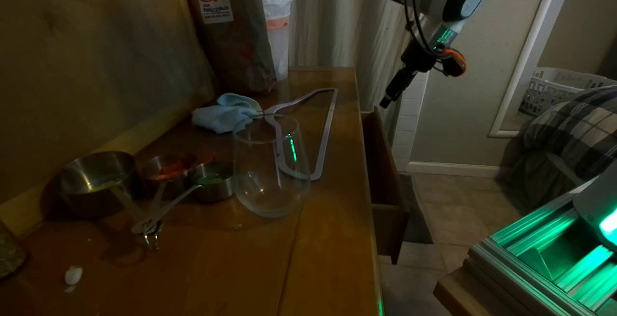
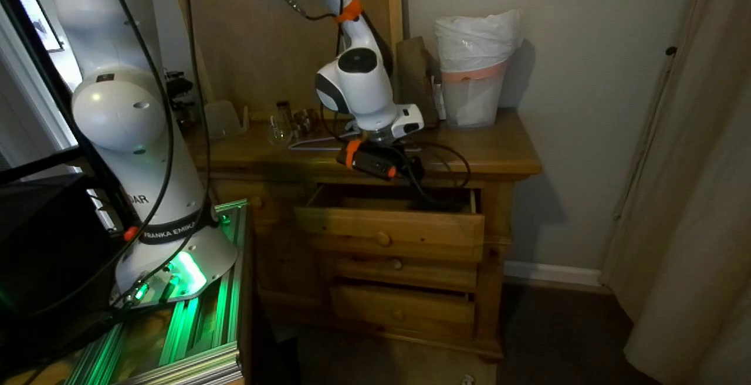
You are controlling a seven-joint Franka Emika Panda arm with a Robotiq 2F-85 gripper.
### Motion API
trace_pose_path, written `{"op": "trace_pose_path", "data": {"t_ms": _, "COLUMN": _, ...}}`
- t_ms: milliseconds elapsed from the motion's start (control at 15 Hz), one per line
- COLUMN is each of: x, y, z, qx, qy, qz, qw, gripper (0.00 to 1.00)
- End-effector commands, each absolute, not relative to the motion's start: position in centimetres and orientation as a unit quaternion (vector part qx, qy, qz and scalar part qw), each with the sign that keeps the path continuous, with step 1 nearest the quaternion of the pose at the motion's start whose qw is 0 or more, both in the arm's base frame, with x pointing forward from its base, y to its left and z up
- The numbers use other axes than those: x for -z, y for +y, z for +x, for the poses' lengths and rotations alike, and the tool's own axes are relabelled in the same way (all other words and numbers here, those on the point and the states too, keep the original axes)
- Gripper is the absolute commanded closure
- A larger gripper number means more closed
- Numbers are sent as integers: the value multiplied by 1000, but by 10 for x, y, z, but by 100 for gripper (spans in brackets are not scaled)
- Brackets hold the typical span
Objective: Open the topmost drawer on the right then place the hanger inside the drawer.
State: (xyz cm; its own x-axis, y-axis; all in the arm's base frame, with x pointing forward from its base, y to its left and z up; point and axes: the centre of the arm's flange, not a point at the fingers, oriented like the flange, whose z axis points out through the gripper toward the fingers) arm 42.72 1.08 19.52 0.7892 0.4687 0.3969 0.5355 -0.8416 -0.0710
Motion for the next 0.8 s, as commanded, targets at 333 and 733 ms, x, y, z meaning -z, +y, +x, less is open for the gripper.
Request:
{"op": "trace_pose_path", "data": {"t_ms": 333, "x": -268, "y": 63, "z": 423, "qx": 161, "qy": -385, "qz": -908, "qw": 26, "gripper": 0}}
{"op": "trace_pose_path", "data": {"t_ms": 733, "x": -285, "y": 115, "z": 432, "qx": 154, "qy": -486, "qz": -860, "qw": 16, "gripper": 0}}
